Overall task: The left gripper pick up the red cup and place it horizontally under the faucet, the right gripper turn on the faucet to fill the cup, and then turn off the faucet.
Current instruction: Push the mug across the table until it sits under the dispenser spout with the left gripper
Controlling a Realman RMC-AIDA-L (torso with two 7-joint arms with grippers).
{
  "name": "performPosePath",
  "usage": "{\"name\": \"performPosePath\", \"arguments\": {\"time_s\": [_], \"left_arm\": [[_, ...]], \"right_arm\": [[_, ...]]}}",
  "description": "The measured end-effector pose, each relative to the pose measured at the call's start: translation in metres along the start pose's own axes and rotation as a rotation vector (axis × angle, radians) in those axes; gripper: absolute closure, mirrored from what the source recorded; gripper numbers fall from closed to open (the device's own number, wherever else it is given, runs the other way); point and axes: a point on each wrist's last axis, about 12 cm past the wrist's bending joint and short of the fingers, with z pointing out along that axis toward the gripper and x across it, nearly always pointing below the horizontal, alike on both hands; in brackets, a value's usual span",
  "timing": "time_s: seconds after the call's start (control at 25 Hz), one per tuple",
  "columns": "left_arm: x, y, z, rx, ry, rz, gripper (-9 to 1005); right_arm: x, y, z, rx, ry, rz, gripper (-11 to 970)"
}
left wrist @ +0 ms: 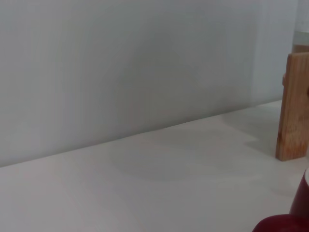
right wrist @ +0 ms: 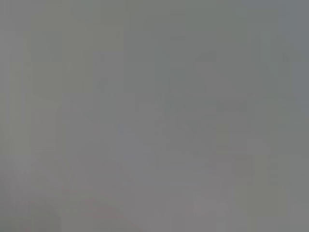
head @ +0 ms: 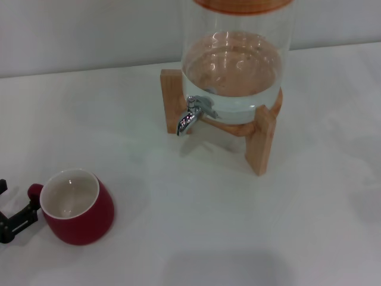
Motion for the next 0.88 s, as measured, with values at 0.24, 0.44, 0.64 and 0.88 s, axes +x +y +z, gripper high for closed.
{"name": "performPosePath", "arguments": {"time_s": [0.24, 0.44, 0.64, 0.88], "left_arm": [[0.0001, -0.0003, 0.0002, 0.005, 0.005, 0.007, 153], [-0.0004, -0.0002, 0.0004, 0.008, 0.009, 0.015, 153], [-0.0009, -0.0003, 0.0004, 0.010, 0.007, 0.016, 153], [-0.0009, -0.0001, 0.0004, 0.009, 0.007, 0.016, 154]], "right_arm": [[-0.0002, 0.0003, -0.0003, -0.003, -0.002, 0.002, 237], [0.0000, 0.0003, -0.0014, -0.003, -0.001, 0.003, 237], [0.0004, 0.0002, -0.0031, -0.002, 0.001, 0.005, 237], [0.0005, 0.0002, -0.0037, -0.002, 0.001, 0.007, 237]]}}
